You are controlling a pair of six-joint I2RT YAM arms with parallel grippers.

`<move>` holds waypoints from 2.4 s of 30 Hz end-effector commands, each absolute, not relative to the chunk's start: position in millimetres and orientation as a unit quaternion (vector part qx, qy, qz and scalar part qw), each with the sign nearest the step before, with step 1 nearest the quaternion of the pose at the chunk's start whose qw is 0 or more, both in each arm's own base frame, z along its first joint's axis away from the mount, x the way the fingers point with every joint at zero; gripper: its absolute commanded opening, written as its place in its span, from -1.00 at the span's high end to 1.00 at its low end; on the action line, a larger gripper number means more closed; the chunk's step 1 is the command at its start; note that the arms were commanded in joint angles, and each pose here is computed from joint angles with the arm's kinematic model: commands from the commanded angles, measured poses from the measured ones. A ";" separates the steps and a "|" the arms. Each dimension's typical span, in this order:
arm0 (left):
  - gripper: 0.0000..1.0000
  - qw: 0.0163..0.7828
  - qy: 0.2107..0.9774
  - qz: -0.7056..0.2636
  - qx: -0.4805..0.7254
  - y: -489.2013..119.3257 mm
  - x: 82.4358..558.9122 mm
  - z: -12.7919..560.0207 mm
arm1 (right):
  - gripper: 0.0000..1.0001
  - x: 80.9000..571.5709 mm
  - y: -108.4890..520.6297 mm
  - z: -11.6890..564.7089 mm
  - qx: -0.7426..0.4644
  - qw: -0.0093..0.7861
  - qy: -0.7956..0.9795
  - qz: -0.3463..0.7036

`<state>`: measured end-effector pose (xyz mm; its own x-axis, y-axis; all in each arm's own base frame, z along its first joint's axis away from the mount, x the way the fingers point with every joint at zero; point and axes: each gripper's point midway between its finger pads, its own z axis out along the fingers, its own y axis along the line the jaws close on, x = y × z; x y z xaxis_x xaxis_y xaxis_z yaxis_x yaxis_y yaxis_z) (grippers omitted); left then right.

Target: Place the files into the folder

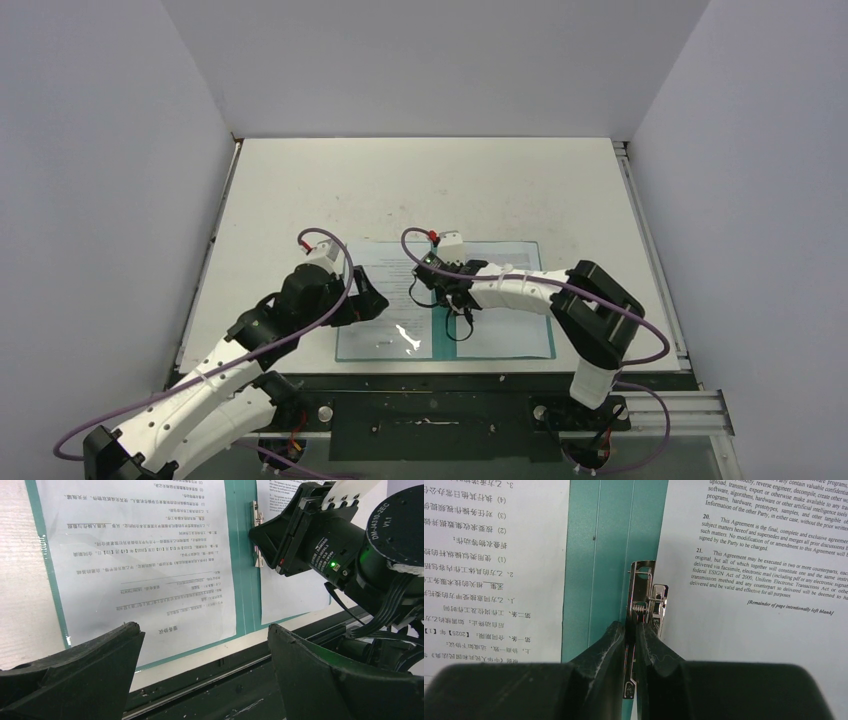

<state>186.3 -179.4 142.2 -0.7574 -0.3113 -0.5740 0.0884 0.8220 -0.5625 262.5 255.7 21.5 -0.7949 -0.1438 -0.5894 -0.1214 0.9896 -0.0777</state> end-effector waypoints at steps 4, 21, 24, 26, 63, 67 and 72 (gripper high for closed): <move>-0.93 0.343 0.892 -0.283 -0.079 -171.8 191.9 141.7 | 0.89 275.3 254.4 49.6 -0.070 0.328 0.942 0.023; -0.93 0.321 0.889 -0.289 -0.152 -155.4 207.2 120.8 | 0.89 277.5 224.1 116.2 -0.071 0.366 0.925 0.073; -0.93 0.314 0.885 -0.303 -0.162 -156.8 209.2 117.2 | 0.89 277.5 218.7 130.1 -0.071 0.373 0.921 0.084; -0.93 0.311 0.882 -0.314 -0.167 -158.6 210.5 116.2 | 0.89 277.4 215.4 139.0 -0.070 0.377 0.919 0.091; 1.00 0.262 0.745 -0.600 -0.129 -209.7 184.6 171.4 | 0.89 278.7 197.1 169.4 -0.068 0.377 0.911 0.150; 1.00 0.255 0.761 -0.582 -0.131 -205.2 183.2 168.5 | 0.89 279.2 197.7 147.9 -0.079 0.356 0.921 0.136; 1.00 0.248 0.787 -0.551 -0.122 -197.0 178.1 167.6 | 0.53 281.3 198.1 133.8 -0.083 0.344 0.927 0.125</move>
<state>182.5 -202.3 155.1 -0.8374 -0.5084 -0.2005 0.0423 0.3054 -0.9513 265.7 200.3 130.4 -0.7872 -0.0734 -0.6123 -0.2457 0.9480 0.2022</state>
